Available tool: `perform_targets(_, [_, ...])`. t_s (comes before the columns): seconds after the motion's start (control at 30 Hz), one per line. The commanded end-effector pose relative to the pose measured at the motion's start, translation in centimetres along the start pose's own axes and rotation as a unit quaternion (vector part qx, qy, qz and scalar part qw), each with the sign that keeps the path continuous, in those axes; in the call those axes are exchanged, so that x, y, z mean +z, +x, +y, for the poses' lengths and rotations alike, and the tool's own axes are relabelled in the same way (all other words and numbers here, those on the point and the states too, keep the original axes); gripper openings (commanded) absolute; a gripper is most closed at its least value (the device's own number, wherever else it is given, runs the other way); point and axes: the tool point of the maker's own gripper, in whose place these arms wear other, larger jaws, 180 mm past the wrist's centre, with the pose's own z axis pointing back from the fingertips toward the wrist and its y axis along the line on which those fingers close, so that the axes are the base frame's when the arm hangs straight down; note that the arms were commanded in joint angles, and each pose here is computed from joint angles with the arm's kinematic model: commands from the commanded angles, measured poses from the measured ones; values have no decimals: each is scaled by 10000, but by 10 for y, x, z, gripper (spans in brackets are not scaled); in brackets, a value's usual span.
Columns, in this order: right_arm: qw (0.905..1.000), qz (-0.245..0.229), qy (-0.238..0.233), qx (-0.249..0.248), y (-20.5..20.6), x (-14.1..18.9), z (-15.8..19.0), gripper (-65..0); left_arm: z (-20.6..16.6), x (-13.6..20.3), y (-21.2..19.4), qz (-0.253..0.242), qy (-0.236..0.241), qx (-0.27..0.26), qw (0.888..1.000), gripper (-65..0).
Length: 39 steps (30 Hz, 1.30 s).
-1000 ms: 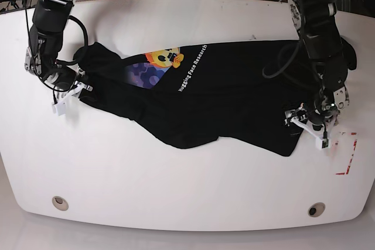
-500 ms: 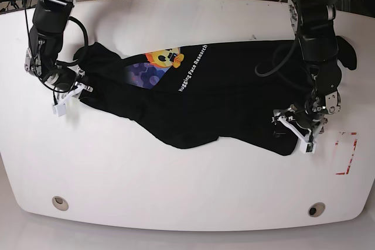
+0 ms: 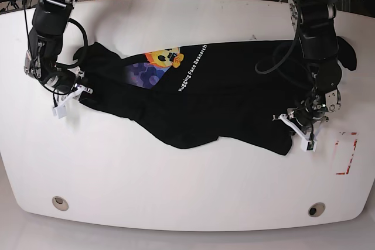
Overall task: Fold the T-shirt properly
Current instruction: 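Lift the shirt with both grippers and fold it lengthwise onto itself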
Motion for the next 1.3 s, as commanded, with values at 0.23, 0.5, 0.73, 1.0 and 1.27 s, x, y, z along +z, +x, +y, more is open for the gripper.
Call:
perform_targets(0.23, [9954,-448,-119,841,60,33,13,-650,-3,73,117,-1165,364,-1179,9855,-650])
perform_targets(0.5, [9892,-713,-256,1259,103,52,20,-650,-21,134,166,-1576,609,-2167,9615,-650])
perform_targets(0.73, [9817,-1023,-315,1574,150,71,33,-650,-22,177,209,-1900,1047,-2632,9401,-650])
perform_targets(1.0, [9650,-1584,-297,2071,230,107,72,-650,-11,221,265,-2337,1568,-2795,9180,-650])
perform_targets(1.27, [9288,-2006,-507,3075,315,163,136,-650,-2,275,328,-3021,1995,-2815,8887,-650])
